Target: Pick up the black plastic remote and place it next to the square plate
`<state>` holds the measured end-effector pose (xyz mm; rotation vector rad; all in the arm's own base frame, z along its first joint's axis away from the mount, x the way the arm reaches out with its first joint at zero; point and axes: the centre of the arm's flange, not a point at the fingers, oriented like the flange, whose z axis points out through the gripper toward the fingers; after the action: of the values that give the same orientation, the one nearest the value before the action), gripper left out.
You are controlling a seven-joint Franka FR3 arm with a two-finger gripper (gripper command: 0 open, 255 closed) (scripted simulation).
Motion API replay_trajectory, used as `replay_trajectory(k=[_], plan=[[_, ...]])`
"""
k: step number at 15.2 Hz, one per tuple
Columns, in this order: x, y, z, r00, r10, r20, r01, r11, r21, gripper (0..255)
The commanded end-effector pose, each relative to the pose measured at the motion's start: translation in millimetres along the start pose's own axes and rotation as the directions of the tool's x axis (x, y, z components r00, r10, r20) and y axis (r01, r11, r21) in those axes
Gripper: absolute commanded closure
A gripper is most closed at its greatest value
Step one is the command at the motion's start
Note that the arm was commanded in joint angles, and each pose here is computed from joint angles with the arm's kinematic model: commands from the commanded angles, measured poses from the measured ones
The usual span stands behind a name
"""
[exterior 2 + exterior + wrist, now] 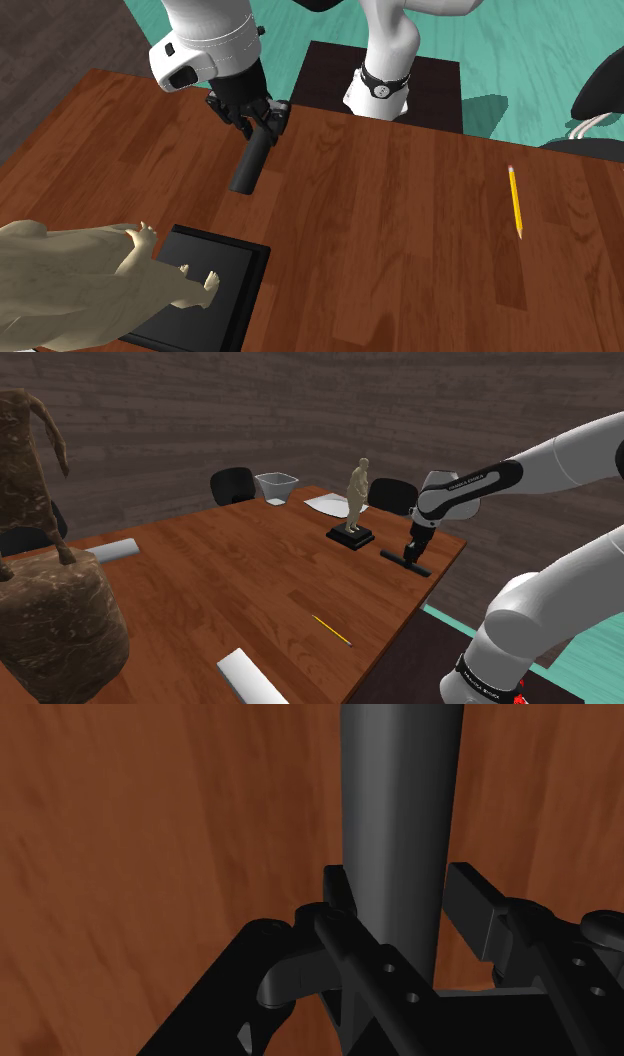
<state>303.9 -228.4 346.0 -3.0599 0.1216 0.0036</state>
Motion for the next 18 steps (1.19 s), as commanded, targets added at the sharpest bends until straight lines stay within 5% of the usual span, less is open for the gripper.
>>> replay_trajectory(k=[1,18], plan=[[-0.6,-0.6,1.5,1.0,0.0,0.004,0.0,1.0,0.002,255],[-0.7,-7.6,-77.2,1.0,0.0,0.004,0.0,1.0,0.002,255]])
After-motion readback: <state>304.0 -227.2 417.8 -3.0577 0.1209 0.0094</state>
